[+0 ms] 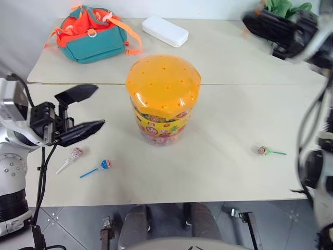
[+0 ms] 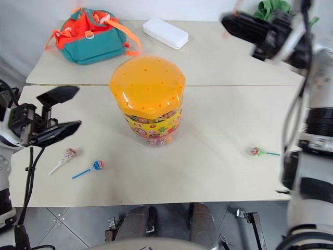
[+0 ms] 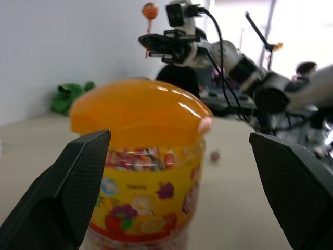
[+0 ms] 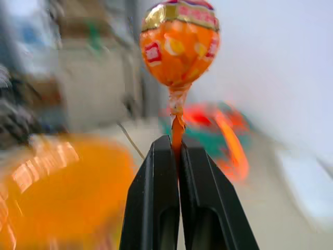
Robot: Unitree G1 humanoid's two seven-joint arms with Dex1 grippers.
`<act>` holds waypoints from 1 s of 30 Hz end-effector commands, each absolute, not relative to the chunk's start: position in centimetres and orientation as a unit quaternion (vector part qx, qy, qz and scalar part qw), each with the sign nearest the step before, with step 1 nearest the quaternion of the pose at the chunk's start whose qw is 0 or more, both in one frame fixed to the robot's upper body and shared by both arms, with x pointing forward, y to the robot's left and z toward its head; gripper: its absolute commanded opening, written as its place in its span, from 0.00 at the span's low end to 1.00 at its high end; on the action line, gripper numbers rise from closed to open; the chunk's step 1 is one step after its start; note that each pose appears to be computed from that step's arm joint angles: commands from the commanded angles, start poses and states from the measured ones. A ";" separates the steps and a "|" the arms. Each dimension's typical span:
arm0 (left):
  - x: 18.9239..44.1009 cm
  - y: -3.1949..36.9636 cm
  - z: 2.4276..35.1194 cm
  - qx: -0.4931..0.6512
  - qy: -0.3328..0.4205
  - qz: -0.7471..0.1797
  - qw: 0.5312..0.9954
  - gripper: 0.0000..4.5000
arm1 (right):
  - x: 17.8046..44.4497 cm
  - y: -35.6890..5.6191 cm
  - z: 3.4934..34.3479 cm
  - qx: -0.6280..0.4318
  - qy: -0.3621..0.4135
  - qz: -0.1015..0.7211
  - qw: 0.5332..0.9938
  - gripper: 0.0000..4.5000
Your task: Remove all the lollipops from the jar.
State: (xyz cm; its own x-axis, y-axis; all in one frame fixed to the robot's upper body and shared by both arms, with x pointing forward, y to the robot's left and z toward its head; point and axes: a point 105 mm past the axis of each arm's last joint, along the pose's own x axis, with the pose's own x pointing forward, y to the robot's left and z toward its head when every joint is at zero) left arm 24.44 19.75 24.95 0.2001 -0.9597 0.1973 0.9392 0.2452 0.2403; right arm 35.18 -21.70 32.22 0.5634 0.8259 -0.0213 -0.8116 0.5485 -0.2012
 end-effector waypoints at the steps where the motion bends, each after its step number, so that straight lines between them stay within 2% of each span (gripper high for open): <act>1: 23.9 19.2 24.0 0.068 -0.134 -0.642 0.752 1.00 | 34.4 -27.0 27.0 -0.185 0.111 0.397 0.892 0.01; 5: 24.0 18.6 22.5 0.070 -0.112 -0.655 0.744 1.00 | 33.8 -33.5 21.1 -0.257 0.236 0.266 0.899 0.01; 9: 24.5 18.4 21.7 0.070 -0.111 -0.649 0.750 1.00 | 32.1 -36.3 15.8 -0.293 0.301 0.246 0.873 0.01; 11: 24.7 18.3 21.6 0.073 -0.110 -0.646 0.752 1.00 | 31.7 -36.2 14.5 -0.284 0.304 0.252 0.874 0.01; 16: 25.5 18.7 21.2 0.104 -0.096 -0.625 0.768 1.00 | 30.8 -35.5 13.8 -0.237 0.307 0.276 0.879 0.01; 18: 25.8 19.0 21.1 0.109 -0.091 -0.615 0.776 1.00 | 30.2 -35.5 13.7 -0.224 0.315 0.282 0.878 0.11; 20: 26.2 19.3 20.9 0.113 -0.083 -0.604 0.785 1.00 | 30.1 -34.9 14.7 -0.228 0.285 0.302 0.881 0.24; 23: 27.2 20.4 20.0 0.129 -0.060 -0.562 0.815 1.00 | 30.4 -31.4 19.2 -0.227 0.130 0.377 0.888 0.46; 26: 27.9 21.8 19.6 0.138 -0.050 -0.513 0.846 1.00 | 29.7 -27.2 23.2 -0.214 -0.019 0.449 0.867 0.67; 30: 28.2 23.7 19.1 0.148 -0.051 -0.440 0.884 1.00 | 29.1 -21.7 24.8 -0.208 -0.101 0.522 0.821 0.95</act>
State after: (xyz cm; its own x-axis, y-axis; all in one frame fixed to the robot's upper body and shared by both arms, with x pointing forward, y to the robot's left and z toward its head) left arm 28.25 22.75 18.24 0.5448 -0.8360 -0.0653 0.8198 0.5146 0.2514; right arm 29.68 -23.15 23.51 0.4850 0.8699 -0.0891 -0.8163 0.4138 -0.4031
